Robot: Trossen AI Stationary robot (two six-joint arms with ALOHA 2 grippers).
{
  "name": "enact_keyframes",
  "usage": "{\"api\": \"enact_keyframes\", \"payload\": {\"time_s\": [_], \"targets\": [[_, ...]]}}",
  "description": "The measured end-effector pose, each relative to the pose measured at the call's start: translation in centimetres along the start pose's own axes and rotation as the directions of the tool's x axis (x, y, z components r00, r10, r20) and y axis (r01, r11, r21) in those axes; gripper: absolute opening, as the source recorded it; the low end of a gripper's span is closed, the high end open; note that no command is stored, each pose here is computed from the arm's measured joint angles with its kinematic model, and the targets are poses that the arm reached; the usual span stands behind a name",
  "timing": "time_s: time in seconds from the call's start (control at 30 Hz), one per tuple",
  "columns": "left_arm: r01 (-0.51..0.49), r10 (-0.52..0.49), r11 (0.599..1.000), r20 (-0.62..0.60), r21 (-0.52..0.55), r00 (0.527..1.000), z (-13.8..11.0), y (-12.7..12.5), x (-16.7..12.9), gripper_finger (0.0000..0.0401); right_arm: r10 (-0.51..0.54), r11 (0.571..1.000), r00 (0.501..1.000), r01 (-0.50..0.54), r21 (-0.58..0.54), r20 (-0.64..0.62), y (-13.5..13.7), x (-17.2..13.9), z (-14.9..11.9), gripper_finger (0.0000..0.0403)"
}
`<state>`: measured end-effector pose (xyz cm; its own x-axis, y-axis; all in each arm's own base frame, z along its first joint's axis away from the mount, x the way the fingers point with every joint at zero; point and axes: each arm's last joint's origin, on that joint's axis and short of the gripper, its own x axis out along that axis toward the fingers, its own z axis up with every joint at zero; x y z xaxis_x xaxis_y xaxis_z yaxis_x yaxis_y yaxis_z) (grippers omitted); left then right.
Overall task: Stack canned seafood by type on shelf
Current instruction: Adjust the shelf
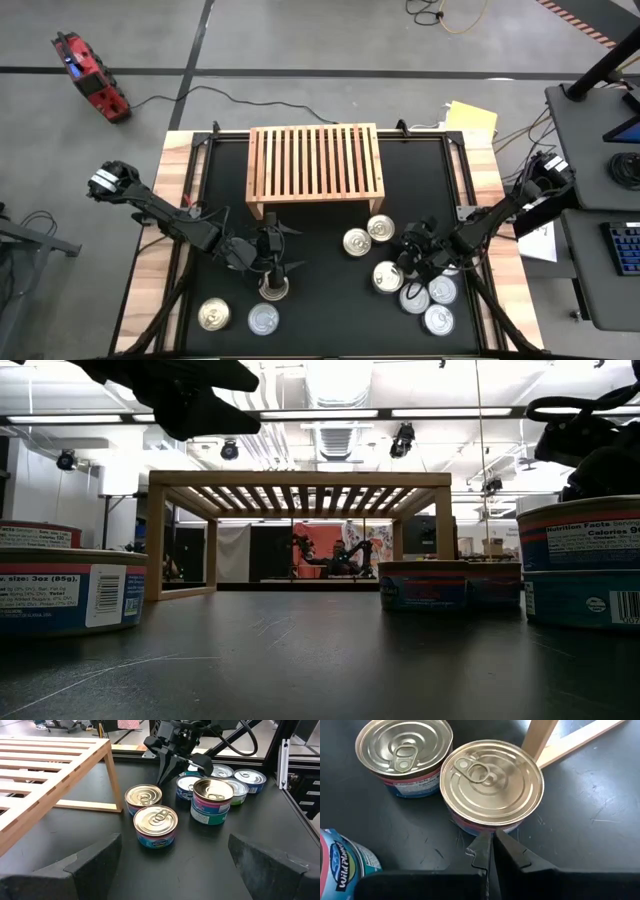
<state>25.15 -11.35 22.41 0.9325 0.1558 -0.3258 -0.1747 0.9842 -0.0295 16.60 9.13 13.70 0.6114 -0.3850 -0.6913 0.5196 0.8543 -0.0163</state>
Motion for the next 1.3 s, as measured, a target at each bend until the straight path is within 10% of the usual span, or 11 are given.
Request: {"api": "enact_keyframes", "payload": {"time_s": [0.83,1.3], "targets": [[0.017,-0.014,0.999,-0.096,0.029,0.995,0.2,-1.0,-1.0,0.0351,-0.036,0.999,0.999,0.036,-0.023,0.003,-0.1,0.7,3.0,0.0012],[-0.186,0.215,0.976,-0.339,0.117,0.916,0.6,0.2,-2.3,0.0351,-0.02,0.995,0.989,0.005,-0.102,-0.147,-0.2,-0.1,7.2,0.0012]]}}
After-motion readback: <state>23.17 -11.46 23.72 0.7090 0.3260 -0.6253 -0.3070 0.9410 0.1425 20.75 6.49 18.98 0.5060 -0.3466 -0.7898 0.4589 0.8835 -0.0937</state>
